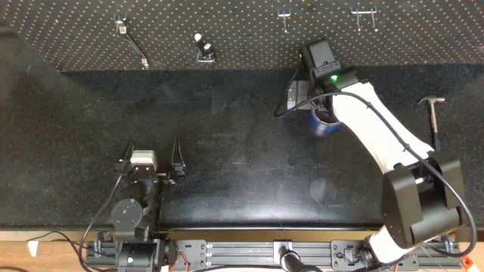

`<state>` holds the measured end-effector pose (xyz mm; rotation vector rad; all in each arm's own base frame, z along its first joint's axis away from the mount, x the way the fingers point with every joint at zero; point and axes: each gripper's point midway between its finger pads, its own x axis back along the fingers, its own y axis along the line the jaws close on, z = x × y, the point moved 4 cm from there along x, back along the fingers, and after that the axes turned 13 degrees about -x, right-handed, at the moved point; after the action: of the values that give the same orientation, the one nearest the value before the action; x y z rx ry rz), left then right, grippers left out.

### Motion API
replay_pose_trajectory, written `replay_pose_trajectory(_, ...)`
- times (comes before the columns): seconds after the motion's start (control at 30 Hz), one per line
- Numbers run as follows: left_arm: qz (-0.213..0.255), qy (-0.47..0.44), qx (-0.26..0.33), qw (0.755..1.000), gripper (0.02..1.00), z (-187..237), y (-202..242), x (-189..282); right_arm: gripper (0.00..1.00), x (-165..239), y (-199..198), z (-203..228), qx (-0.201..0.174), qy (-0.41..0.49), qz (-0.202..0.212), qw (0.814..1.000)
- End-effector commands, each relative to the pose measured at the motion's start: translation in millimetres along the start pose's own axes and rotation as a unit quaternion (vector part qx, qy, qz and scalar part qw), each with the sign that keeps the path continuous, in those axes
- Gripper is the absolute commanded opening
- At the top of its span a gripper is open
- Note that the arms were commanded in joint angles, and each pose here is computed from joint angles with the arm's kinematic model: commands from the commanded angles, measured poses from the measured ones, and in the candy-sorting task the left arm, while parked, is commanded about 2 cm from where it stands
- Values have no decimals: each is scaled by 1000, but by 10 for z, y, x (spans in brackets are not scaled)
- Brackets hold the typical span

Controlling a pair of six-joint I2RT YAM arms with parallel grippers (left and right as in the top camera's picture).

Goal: Place Tools Onto Pegboard

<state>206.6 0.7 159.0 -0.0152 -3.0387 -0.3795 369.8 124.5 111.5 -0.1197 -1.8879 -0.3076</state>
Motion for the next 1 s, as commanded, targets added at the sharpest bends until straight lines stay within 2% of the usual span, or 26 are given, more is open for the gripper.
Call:
replay_pose_trajectory(0.03,6,-2,-4,1000,996,2,-15,5,976,-19,61,-16,-5,3,-8,1000)
replay_pose_trajectory(0.37,6,-2,-4,1000,996,2,-15,5,976,-127,59,49,-4,25,-7,1000)
replay_pose_trajectory(0.5,6,-2,-4,1000,996,2,-15,5,976,-193,11,132,-3,47,7,999)
replay_pose_trajectory(0.57,6,-2,-4,1000,996,2,-15,5,978,-197,6,140,5,49,8,999)
replay_pose_trajectory(0.7,6,-2,-4,1000,996,2,-15,5,978,-197,6,141,47,50,6,998)
replay_pose_trajectory(0.83,6,-2,-4,1000,998,2,-15,5,976,-196,33,159,54,56,-5,997)
replay_pose_trajectory(0.9,6,-2,-4,1000,996,2,-15,5,814,-194,49,170,54,60,-11,997)
replay_pose_trajectory(0.93,6,-2,-4,1000,996,2,-15,5,682,-194,52,172,56,61,-12,997)
replay_pose_trajectory(1.0,6,-2,-4,1000,996,2,-15,5,505,-194,54,173,56,61,-13,996)
